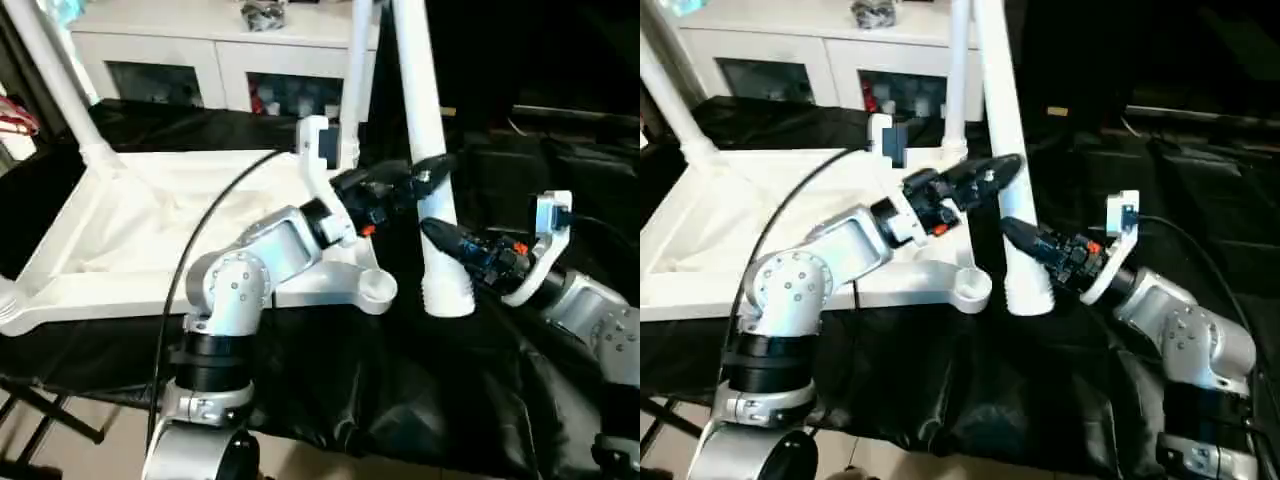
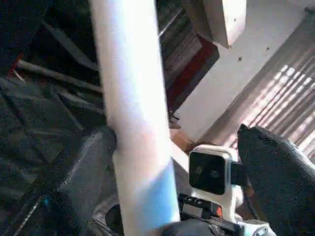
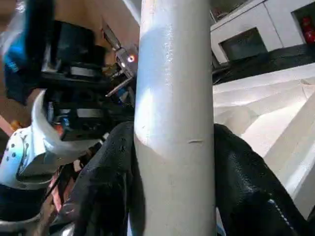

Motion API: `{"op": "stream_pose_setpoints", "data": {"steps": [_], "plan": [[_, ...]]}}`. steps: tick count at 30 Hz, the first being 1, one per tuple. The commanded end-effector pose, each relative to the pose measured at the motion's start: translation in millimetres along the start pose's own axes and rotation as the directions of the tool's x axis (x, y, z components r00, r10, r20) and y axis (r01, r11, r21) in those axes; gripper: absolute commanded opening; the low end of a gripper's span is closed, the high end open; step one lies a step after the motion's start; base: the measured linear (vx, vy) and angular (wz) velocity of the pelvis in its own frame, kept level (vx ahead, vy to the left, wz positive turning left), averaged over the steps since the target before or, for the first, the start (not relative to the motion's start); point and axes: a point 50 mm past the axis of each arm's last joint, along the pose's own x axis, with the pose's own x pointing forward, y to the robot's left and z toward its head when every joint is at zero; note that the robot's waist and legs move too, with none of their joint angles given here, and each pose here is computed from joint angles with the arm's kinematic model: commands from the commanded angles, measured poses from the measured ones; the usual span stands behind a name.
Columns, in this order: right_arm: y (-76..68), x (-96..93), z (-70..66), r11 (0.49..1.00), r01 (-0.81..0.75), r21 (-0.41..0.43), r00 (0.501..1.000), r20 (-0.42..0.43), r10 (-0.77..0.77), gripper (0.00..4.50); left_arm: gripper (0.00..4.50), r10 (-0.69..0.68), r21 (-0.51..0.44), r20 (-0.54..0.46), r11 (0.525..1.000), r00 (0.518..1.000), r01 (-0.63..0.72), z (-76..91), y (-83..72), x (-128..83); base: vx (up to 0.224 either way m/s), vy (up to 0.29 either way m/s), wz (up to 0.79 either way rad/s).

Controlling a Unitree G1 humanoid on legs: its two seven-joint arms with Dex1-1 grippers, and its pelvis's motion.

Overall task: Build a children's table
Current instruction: Pick table leg

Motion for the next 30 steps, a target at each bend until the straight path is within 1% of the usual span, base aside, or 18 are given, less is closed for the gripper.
{"op": "stream_pose_setpoints", "data": {"steps": [1,4,7,9,11,12,13,14,15,16,18,19,21,22,24,25,26,30], "plan": [[7.4,9.3,-1.5,0.999,-0.026,-0.025,0.999,-0.041,0.025,1.85,4.50,-0.053,-0.020,-0.013,0.998,0.999,0.053,-1.6,-9.8,7.2,0.000,0.000,0.00],[10.2,13.8,-2.2,0.998,-0.011,-0.056,0.998,-0.057,0.008,1.85,4.50,-0.039,-0.021,-0.024,0.999,0.999,0.038,-1.8,-10.1,7.7,0.000,0.000,0.00],[14.6,23.8,-1.9,0.993,0.014,-0.118,0.998,-0.062,-0.022,1.85,4.50,0.074,-0.005,-0.043,0.997,0.996,-0.075,-2.9,0.1,7.3,0.000,0.000,0.00],[12.9,32.1,-1.0,0.984,0.072,-0.165,0.995,-0.057,-0.082,1.85,4.22,0.153,0.009,-0.037,0.988,0.987,-0.153,-1.2,7.0,6.6,0.000,0.000,0.00],[13.4,43.0,-1.1,0.965,0.120,-0.233,0.989,-0.053,-0.136,1.85,4.15,0.241,0.034,-0.011,0.970,0.970,-0.241,3.7,13.7,5.9,0.000,0.000,0.00],[13.8,46.7,-1.0,0.959,0.137,-0.249,0.987,-0.047,-0.153,1.85,4.04,0.271,0.050,-0.001,0.962,0.963,-0.270,5.7,15.7,5.5,0.000,0.000,0.00],[12.2,54.1,-2.2,0.937,0.186,-0.296,0.977,-0.040,-0.207,1.85,3.94,0.322,0.041,0.032,0.945,0.946,-0.323,11.2,19.6,5.4,0.000,0.000,0.00],[11.9,56.1,-2.5,0.930,0.199,-0.310,0.974,-0.038,-0.222,1.85,3.85,0.335,0.037,0.041,0.941,0.941,-0.337,12.7,20.6,5.4,0.000,0.000,0.00],[6.6,61.2,-5.0,0.895,0.273,-0.352,0.952,-0.033,-0.303,1.85,3.79,0.375,0.024,0.071,0.926,0.924,-0.378,17.5,24.0,5.1,0.000,0.000,0.00],[6.6,61.2,-5.0,0.895,0.273,-0.352,0.952,-0.033,-0.303,1.85,3.74,0.375,0.024,0.071,0.926,0.924,-0.378,17.5,24.0,5.1,0.000,0.000,0.00],[19.6,78.9,-20.5,0.892,0.209,-0.400,0.965,-0.062,-0.254,1.85,3.60,0.393,0.002,0.092,0.919,0.915,-0.395,22.0,26.3,6.4,0.000,0.000,0.00],[24.9,84.1,-23.9,0.897,0.188,-0.400,0.971,-0.062,-0.232,1.85,3.50,0.392,-0.009,0.091,0.919,0.915,-0.393,21.5,26.3,7.1,0.000,0.000,0.00],[30.6,91.1,-27.6,0.900,0.171,-0.402,0.976,-0.059,-0.212,1.85,3.32,0.396,-0.017,0.086,0.918,0.914,-0.396,19.3,26.5,7.7,0.000,0.000,0.00],[32.1,93.4,-28.8,0.900,0.167,-0.403,0.976,-0.059,-0.208,1.85,3.32,0.398,-0.018,0.086,0.917,0.913,-0.398,18.7,26.6,8.0,0.000,0.000,0.00],[33.3,97.4,-29.9,0.894,0.173,-0.413,0.976,-0.049,-0.211,1.85,3.15,0.403,-0.028,0.087,0.915,0.911,-0.402,17.8,26.3,8.9,0.000,0.000,0.00],[33.3,99.5,-29.6,0.892,0.180,-0.415,0.976,-0.039,-0.215,1.85,2.96,0.406,-0.033,0.088,0.914,0.910,-0.404,17.9,26.0,9.4,0.000,0.000,0.00],[33.4,102.0,-28.9,0.889,0.189,-0.418,0.975,-0.027,-0.220,1.85,2.96,0.408,-0.035,0.090,0.913,0.908,-0.407,18.1,25.8,9.8,0.000,0.000,0.00],[33.7,104.3,-28.2,0.884,0.200,-0.423,0.974,-0.012,-0.226,1.85,2.53,0.418,-0.037,0.095,0.908,0.903,-0.417,19.5,26.8,9.4,0.000,0.000,0.00]]}}
